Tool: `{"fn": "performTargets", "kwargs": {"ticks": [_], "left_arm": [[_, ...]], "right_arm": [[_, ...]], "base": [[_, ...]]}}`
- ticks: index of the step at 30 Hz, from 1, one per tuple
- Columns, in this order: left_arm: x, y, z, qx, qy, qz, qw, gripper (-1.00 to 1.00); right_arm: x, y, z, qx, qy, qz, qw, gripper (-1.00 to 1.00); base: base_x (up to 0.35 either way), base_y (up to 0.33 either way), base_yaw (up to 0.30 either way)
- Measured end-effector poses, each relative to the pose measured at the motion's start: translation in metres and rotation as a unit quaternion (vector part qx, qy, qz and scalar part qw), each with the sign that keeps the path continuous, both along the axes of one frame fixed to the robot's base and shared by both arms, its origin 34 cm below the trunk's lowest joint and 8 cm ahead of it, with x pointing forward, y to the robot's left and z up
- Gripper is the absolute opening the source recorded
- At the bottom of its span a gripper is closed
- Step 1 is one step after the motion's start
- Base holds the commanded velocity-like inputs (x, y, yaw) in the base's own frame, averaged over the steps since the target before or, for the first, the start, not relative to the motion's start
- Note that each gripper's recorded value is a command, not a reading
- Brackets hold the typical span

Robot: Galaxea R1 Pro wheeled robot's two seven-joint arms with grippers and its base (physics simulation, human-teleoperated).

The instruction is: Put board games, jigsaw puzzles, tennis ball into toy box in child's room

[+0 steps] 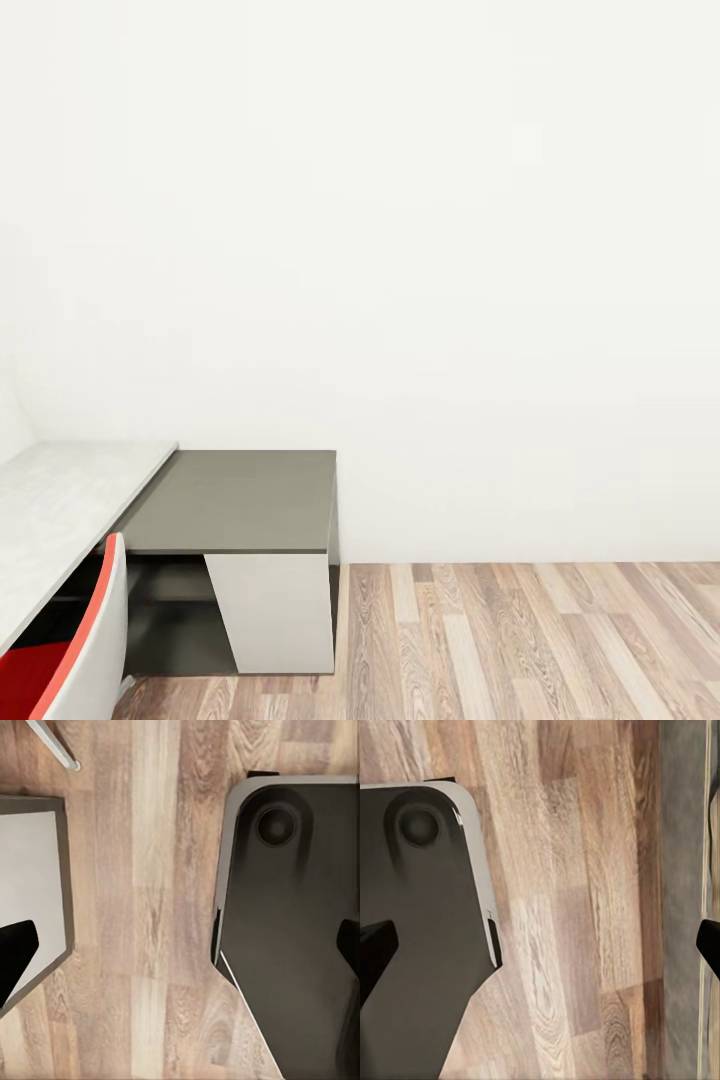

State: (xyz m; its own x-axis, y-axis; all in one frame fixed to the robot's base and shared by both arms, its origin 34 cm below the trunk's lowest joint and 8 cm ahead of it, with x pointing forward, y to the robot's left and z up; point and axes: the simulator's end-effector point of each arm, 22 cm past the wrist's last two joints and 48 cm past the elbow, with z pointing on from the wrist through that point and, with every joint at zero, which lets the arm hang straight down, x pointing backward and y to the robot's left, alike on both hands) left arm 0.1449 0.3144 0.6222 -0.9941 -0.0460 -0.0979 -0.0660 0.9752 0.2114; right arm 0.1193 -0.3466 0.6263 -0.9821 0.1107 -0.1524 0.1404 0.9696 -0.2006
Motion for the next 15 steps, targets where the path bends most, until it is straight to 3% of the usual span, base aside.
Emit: {"fn": "performTargets", "kwargs": {"ticks": [15], "left_arm": [[0.0032, -0.0019, -0.0001, -0.003, -0.006, -0.001, 1.0, 1.0]], "right_arm": [[0.0001, -0.0035, 0.0006, -0.005, -0.002, -0.007, 1.0, 1.0]], "base": [[0.0, 0.0, 0.0]]}}
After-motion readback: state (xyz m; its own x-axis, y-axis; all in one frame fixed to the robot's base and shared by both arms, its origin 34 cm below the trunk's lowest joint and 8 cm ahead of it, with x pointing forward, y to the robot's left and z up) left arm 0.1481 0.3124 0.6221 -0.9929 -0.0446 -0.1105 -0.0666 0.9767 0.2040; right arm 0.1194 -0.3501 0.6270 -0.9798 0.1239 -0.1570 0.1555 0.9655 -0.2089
